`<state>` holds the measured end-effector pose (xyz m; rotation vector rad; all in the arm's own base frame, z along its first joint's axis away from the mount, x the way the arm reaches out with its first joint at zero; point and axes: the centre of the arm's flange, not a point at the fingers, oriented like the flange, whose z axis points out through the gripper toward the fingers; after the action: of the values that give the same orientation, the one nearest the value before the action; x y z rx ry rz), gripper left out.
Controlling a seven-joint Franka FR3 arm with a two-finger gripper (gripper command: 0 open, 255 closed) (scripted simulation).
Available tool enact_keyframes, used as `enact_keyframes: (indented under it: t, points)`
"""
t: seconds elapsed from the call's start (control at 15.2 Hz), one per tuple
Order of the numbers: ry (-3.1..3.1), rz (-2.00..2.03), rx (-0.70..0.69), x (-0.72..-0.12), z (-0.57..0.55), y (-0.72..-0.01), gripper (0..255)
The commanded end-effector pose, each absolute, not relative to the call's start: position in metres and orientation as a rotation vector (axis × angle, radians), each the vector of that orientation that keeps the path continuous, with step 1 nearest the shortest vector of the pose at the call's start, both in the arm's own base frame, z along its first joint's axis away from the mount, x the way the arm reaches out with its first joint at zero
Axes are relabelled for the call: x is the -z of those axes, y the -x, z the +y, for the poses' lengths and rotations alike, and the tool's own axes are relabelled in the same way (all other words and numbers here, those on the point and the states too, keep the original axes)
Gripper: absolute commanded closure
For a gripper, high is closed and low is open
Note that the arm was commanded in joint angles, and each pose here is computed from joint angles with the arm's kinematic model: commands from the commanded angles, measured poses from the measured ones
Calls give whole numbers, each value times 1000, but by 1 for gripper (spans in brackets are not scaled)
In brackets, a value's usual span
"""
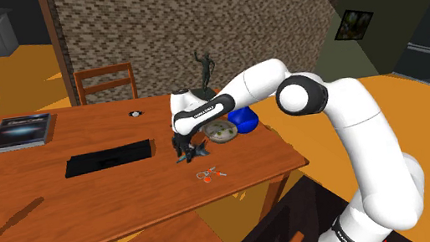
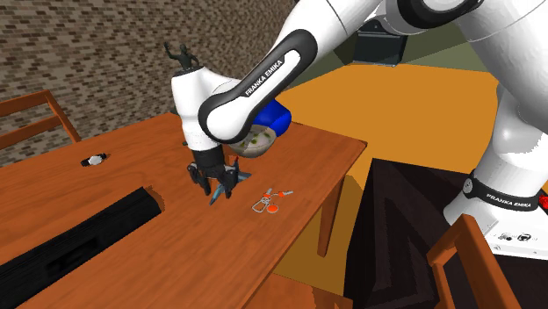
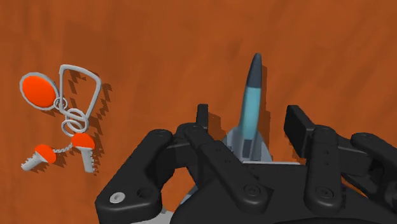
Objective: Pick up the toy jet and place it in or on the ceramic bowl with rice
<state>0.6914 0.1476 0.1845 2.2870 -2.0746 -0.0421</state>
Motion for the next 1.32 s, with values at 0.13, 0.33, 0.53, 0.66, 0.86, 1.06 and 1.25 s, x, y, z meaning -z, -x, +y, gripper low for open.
enact_keyframes:
  t: [0.13, 0.33, 0.53, 0.66, 0.86, 1.06, 1.25]
  points:
    - [-2286, -2074, 43, -184, 147, -692, 255]
    - [-2286, -2074, 44, -182, 146, -692, 255]
    - [-2286, -2074, 43, -184, 148, -691, 255]
    - [-2286, -2074, 43, -195, 148, -691, 255]
    - [-2286, -2074, 43, -210, 148, -691, 255]
    - [-2286, -2074, 43, -226, 148, -691, 255]
    - [-2286, -2074, 43, -242, 148, -691, 255]
